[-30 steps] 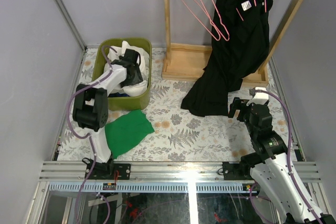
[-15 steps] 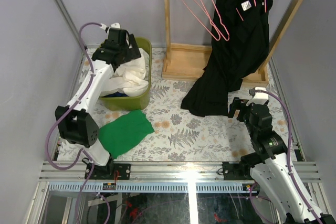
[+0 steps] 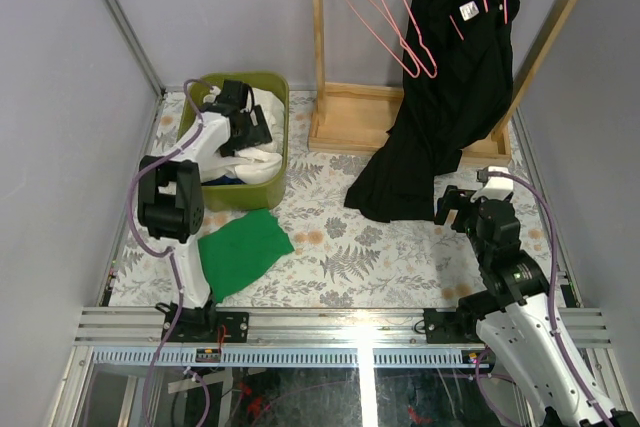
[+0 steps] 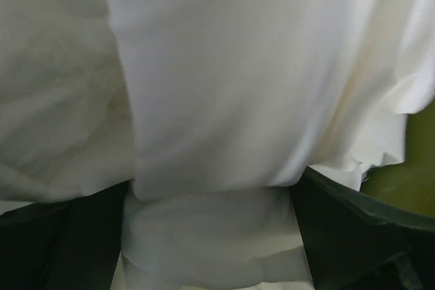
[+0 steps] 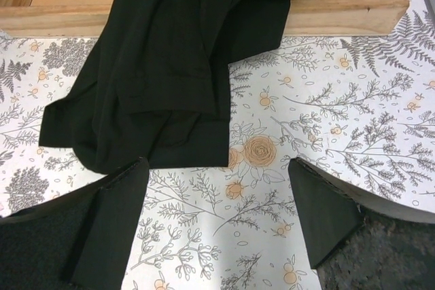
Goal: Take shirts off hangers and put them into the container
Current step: Place the shirt in the bin.
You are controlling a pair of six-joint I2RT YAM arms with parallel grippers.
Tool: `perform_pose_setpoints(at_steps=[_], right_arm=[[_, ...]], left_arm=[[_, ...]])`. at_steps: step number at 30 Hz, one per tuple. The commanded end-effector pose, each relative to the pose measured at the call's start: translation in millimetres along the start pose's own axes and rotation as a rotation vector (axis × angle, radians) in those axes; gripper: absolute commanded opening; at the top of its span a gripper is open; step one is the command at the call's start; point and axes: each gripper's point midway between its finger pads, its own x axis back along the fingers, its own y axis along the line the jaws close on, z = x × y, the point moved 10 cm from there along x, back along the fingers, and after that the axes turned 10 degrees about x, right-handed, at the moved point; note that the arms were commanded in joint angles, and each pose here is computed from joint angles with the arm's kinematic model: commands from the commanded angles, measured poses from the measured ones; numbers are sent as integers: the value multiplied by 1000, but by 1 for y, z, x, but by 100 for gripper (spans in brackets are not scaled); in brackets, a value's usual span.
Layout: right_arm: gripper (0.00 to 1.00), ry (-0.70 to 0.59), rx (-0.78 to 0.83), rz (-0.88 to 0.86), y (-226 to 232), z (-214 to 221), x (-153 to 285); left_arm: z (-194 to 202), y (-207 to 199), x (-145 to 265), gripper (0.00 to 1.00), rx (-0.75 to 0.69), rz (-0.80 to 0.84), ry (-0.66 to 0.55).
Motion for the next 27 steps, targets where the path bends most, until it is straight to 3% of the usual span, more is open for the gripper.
perform_pose_setpoints(at_steps=[1,3,9,17,27], right_arm=[[92,-40,-71,-39,3,-30,12],[92,-35,-92,-49,4,-43,17],[94,-88,-123,-43,1,-68,29],[90,-324,-233,96,-17,-75,53],[86,-406,-216,195,-29,-105,66]], left_arm=[[5,-2,34,93,13,146,-70],[1,-3,58,100,18,197,-147],[-10,-10,122,100,8,318,-251],[37,8,141,100,-110,494,-140],[69,24,179,100,-119,645,-175]])
